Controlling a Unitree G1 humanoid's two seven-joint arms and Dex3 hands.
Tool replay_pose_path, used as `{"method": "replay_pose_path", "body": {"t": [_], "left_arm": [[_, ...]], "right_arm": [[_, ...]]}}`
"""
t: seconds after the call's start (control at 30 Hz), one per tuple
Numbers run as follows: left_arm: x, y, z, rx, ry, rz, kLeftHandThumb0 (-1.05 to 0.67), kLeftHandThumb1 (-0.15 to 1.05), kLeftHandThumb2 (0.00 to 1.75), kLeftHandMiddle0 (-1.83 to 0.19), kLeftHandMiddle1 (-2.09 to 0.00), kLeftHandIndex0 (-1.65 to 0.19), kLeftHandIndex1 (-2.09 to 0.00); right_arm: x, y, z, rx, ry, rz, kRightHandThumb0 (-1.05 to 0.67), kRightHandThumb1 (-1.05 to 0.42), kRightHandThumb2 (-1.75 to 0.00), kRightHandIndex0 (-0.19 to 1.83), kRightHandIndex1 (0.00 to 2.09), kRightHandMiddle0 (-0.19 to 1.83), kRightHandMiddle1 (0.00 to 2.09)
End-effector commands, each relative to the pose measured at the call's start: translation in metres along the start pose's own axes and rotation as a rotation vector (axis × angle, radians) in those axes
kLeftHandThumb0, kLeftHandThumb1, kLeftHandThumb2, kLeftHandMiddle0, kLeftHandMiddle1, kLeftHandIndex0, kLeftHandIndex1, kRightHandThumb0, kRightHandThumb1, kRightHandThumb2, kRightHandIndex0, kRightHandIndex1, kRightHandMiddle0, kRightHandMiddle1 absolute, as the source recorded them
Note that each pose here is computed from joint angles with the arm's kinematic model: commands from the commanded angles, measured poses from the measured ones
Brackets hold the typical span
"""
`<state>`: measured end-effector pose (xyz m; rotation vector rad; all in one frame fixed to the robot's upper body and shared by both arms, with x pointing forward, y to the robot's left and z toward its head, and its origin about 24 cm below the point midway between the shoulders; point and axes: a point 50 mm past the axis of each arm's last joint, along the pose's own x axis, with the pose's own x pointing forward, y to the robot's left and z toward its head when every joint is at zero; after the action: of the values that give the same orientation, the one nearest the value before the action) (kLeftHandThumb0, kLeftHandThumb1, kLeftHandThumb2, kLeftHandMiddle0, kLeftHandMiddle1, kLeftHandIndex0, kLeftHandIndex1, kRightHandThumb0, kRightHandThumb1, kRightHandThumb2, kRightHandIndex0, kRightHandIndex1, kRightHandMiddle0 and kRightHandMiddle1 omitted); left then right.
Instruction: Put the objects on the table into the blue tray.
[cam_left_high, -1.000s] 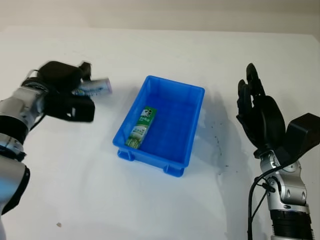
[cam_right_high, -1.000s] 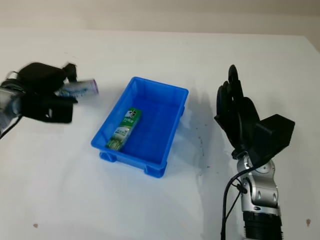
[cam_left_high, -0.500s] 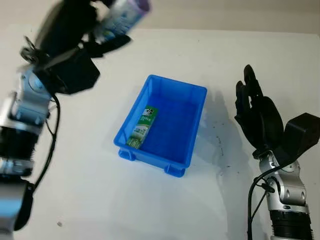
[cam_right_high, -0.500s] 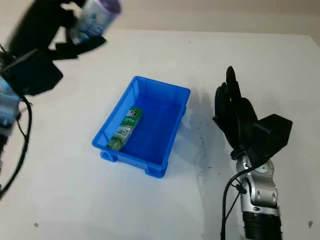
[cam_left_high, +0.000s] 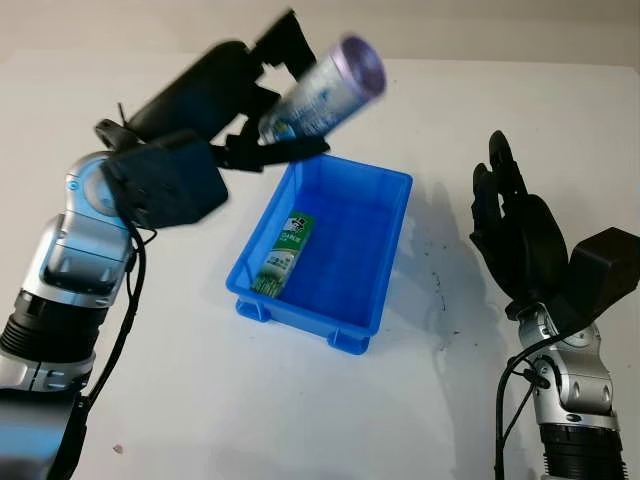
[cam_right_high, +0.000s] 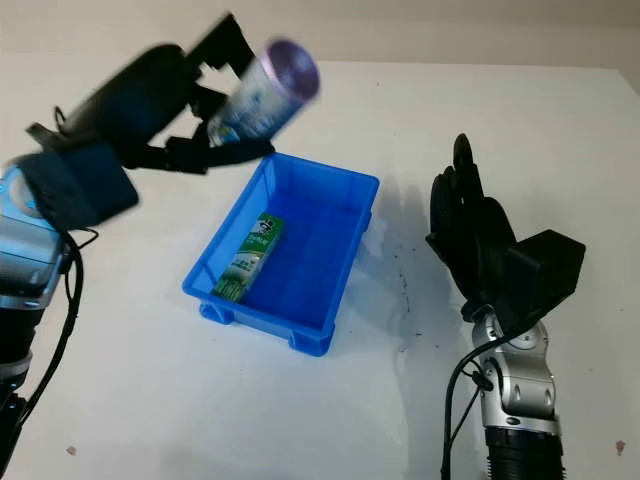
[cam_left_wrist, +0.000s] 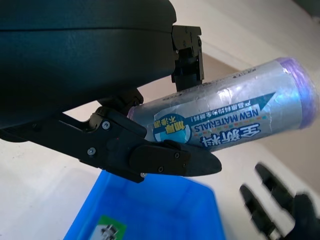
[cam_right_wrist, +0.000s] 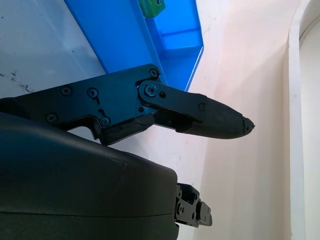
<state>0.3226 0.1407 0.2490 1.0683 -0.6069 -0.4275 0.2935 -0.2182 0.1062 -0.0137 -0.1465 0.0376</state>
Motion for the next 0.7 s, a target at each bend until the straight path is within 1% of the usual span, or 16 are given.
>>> {"method": "replay_pose_path", "body": {"t": [0.0,0.03,0.1,0.13,0.17,0.2,0.23,0.27,0.3,0.33,0.37,0.43,0.47,0.5,0.57,0.67], "left_arm": [[-0.001,-0.012,-0.003,-0.008,-0.005,-0.022,-0.44,1.05,0.43,-0.69,-2.09,-0.2,-2.09],[-0.001,-0.017,-0.004,-0.019,-0.002,-0.034,-0.45,1.05,0.43,-0.49,-2.06,-0.12,-1.97],[-0.001,-0.028,-0.004,-0.028,0.006,-0.06,-0.46,1.05,0.44,-0.3,-2.02,-0.02,-1.79],[-0.001,-0.031,-0.003,-0.031,0.007,-0.068,-0.47,1.05,0.44,-0.22,-1.95,0.04,-1.65],[-0.001,-0.034,-0.003,-0.035,0.007,-0.085,-0.47,1.05,0.45,-0.17,-1.82,0.08,-1.53],[-0.002,-0.037,-0.002,-0.038,0.008,-0.096,-0.48,1.05,0.46,-0.17,-1.52,0.12,-1.36],[-0.002,-0.039,-0.001,-0.043,0.012,-0.114,-0.49,1.05,0.46,-0.17,-1.36,0.14,-1.26],[-0.002,-0.041,-0.001,-0.044,0.019,-0.131,-0.51,1.05,0.47,-0.11,-0.95,0.16,-0.97],[-0.002,-0.042,0.0,-0.046,0.026,-0.145,-0.52,1.05,0.49,-0.13,-0.66,0.15,-0.77],[-0.002,-0.043,0.0,-0.048,0.033,-0.157,-0.54,1.05,0.51,-0.15,-0.42,0.13,-0.6],[-0.002,-0.043,0.0,-0.051,0.039,-0.165,-0.58,1.05,0.55,-0.14,-0.24,0.15,-0.44],[-0.002,-0.044,0.0,-0.055,0.054,-0.179,-0.64,1.05,0.61,-0.12,-0.12,0.18,-0.28],[-0.002,-0.044,0.0,-0.058,0.059,-0.182,-0.67,1.05,0.65,-0.06,-0.07,0.19,-0.18],[-0.002,-0.044,0.0,-0.059,0.062,-0.183,-0.69,1.05,0.66,-0.02,-0.04,0.19,-0.14],[-0.002,-0.042,0.0,-0.063,0.064,-0.181,-0.71,1.05,0.69,0.08,-0.01,0.19,-0.06],[-0.003,-0.041,-0.001,-0.065,0.068,-0.182,-0.71,1.05,0.69,0.13,-0.01,0.19,-0.02]], "right_arm": [[-0.003,0.001,0.001,-0.011,-0.015,-0.005,-0.68,-1.05,-0.66,-0.19,0.0,-0.19,0.0],[-0.004,0.001,0.0,-0.016,-0.016,-0.005,-0.68,-1.05,-0.65,-0.19,0.0,-0.19,0.0],[-0.004,0.001,0.0,-0.022,-0.018,-0.004,-0.68,-1.05,-0.65,-0.19,0.0,-0.19,0.0],[-0.005,0.002,0.0,-0.023,-0.018,-0.005,-0.68,-1.05,-0.64,-0.19,0.0,-0.19,0.0],[-0.005,0.002,0.0,-0.016,-0.019,-0.005,-0.68,-1.05,-0.63,-0.19,0.0,-0.19,0.0],[-0.005,0.002,0.0,-0.011,-0.02,-0.006,-0.68,-1.05,-0.63,-0.19,0.0,-0.19,0.0],[-0.005,0.002,-0.001,-0.01,-0.02,-0.005,-0.68,-1.05,-0.62,-0.19,0.0,-0.19,0.0],[-0.006,0.002,-0.001,-0.01,-0.02,-0.005,-0.69,-1.05,-0.62,-0.19,0.0,-0.19,0.0],[-0.006,0.002,-0.002,-0.015,-0.02,-0.007,-0.69,-1.05,-0.61,-0.19,0.0,-0.19,0.0],[-0.006,0.002,-0.002,-0.014,-0.018,-0.01,-0.7,-1.05,-0.6,-0.19,0.0,-0.19,0.0],[-0.006,0.002,-0.002,-0.011,-0.016,-0.014,-0.7,-1.05,-0.6,-0.19,0.0,-0.19,0.0],[-0.006,0.002,-0.002,-0.007,-0.013,-0.018,-0.71,-1.05,-0.59,-0.19,0.0,-0.19,0.0],[-0.006,0.002,-0.002,-0.005,-0.014,-0.019,-0.7,-1.05,-0.58,-0.19,0.0,-0.19,0.0],[-0.007,0.002,-0.003,-0.01,-0.012,-0.02,-0.7,-1.05,-0.58,-0.19,0.0,-0.19,0.0],[-0.007,0.002,-0.003,-0.017,-0.009,-0.02,-0.71,-1.05,-0.59,-0.19,0.0,-0.19,0.0],[-0.007,0.002,-0.004,-0.014,-0.008,-0.028,-0.71,-1.05,-0.59,-0.19,0.0,-0.19,0.0]]}}
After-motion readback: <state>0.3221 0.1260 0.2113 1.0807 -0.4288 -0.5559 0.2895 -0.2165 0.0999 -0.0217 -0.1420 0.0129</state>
